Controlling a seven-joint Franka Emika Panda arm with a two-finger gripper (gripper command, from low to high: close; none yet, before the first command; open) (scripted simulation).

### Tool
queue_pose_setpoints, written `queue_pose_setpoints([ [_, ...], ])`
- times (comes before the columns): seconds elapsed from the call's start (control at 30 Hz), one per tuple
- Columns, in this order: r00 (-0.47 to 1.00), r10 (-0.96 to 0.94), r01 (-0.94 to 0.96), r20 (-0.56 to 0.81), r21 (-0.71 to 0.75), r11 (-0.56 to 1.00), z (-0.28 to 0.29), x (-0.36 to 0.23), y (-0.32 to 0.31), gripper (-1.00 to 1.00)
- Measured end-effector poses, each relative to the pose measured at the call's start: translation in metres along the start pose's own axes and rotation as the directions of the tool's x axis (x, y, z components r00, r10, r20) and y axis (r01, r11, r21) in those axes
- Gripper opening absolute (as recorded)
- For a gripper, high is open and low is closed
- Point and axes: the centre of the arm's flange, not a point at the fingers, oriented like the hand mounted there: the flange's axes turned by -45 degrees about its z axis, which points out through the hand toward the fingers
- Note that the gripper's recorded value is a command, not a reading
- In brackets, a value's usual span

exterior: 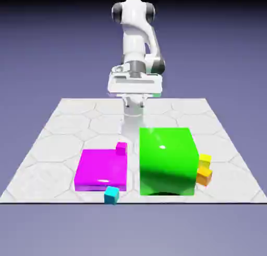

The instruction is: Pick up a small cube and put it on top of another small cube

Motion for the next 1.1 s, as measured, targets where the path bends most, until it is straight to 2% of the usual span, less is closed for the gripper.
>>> queue_pose_setpoints([
  [0.23, 0.883, -0.436, 0.407, 0.172, 0.179, 0.895, 0.067, 0.003, -0.113, 0.00],
  [0.47, 0.574, -0.795, 0.692, 0.195, 0.403, 0.599, 0.113, -0.032, -0.241, 0.00],
  [0.57, 0.461, -0.860, 0.698, 0.221, 0.507, 0.505, 0.124, -0.074, -0.299, 0.00],
  [0.77, 0.258, -0.905, 0.622, 0.338, 0.659, 0.423, 0.135, -0.179, -0.380, 0.00],
  [0.8, 0.284, -0.880, 0.596, 0.381, 0.649, 0.473, 0.134, -0.184, -0.376, 0.00],
  [0.97, 0.285, -0.879, 0.596, 0.381, 0.648, 0.474, 0.175, -0.227, -0.376, 0.00],
  [1.0, 0.284, -0.880, 0.596, 0.381, 0.649, 0.474, 0.182, -0.235, -0.376, -1.00],
  [1.1, 0.285, -0.879, 0.595, 0.381, 0.649, 0.474, 0.172, -0.224, -0.376, -1.00],
])
